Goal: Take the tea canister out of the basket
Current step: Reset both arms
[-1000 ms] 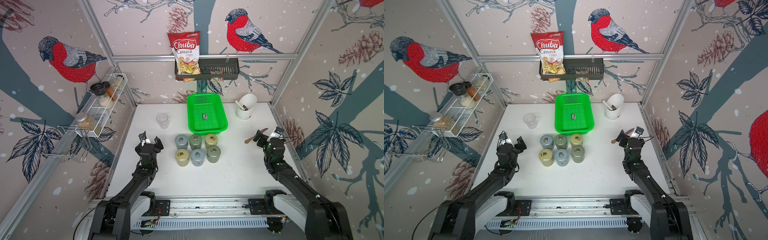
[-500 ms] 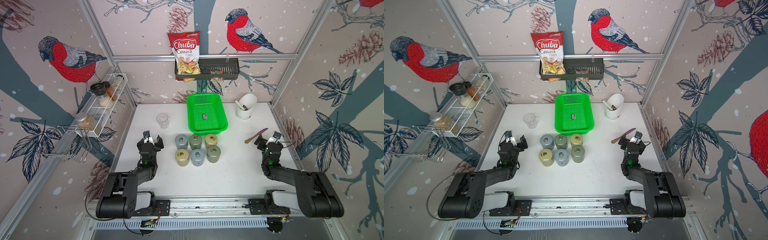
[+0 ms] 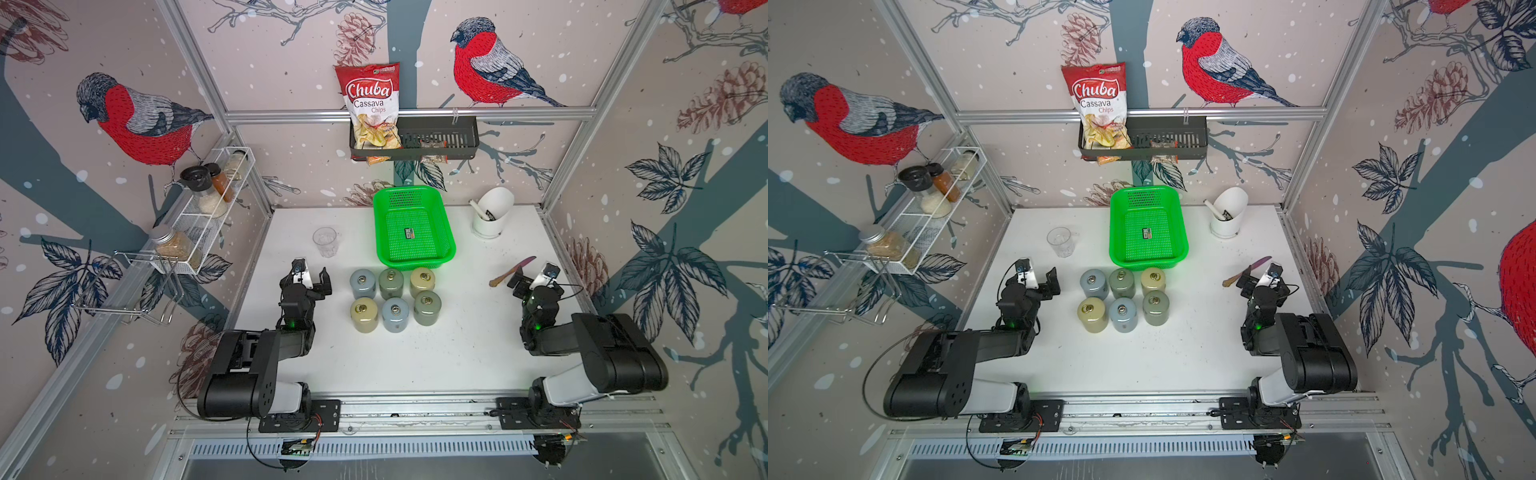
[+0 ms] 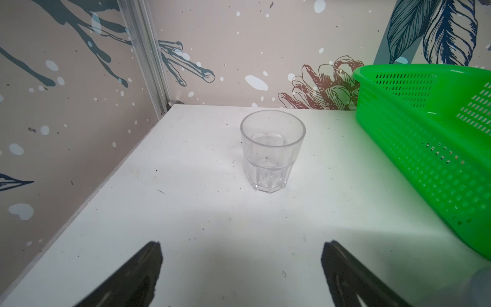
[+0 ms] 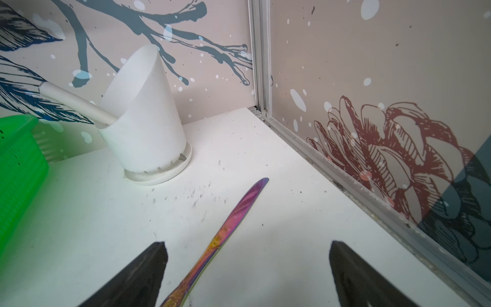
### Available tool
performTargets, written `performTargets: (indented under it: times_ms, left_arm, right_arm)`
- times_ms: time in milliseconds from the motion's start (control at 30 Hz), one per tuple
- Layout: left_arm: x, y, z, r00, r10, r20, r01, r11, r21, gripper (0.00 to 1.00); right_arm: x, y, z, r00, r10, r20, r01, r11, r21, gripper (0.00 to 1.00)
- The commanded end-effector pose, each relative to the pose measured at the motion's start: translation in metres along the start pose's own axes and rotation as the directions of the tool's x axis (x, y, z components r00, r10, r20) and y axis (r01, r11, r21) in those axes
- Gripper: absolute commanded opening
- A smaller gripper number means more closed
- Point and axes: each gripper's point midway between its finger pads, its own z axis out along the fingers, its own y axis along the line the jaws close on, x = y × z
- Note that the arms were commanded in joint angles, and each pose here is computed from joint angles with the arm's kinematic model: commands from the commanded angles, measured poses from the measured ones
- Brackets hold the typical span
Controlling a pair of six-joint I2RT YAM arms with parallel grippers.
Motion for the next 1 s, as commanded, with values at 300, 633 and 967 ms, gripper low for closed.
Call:
performTargets:
  times_ms: [300,633,967]
  left_arm:
    - [-0.0092,0.0005,0.0095,0.998,-0.017,0.060,0.017,1.000,-0.004,0.98]
    - [-0.0088,-0.0003,0.0105,0.998,-0.013,0.057,0.014,1.000,-0.003,0.98]
    - [-0.0092,-0.0011,0.0104,0.998,-0.004,0.057,0.005,1.000,-0.011,0.98]
  right_arm:
    - [-0.0114,0.0019,-0.0001,0.999,-0.004,0.044,0.003,1.000,0.012,1.00]
    - [-0.0112,0.0018,-0.0002,0.999,-0.004,0.043,0.003,1.000,0.013,1.00]
    - [-0.0111,0.0016,-0.0001,0.999,-0.005,0.043,0.005,1.000,0.013,1.00]
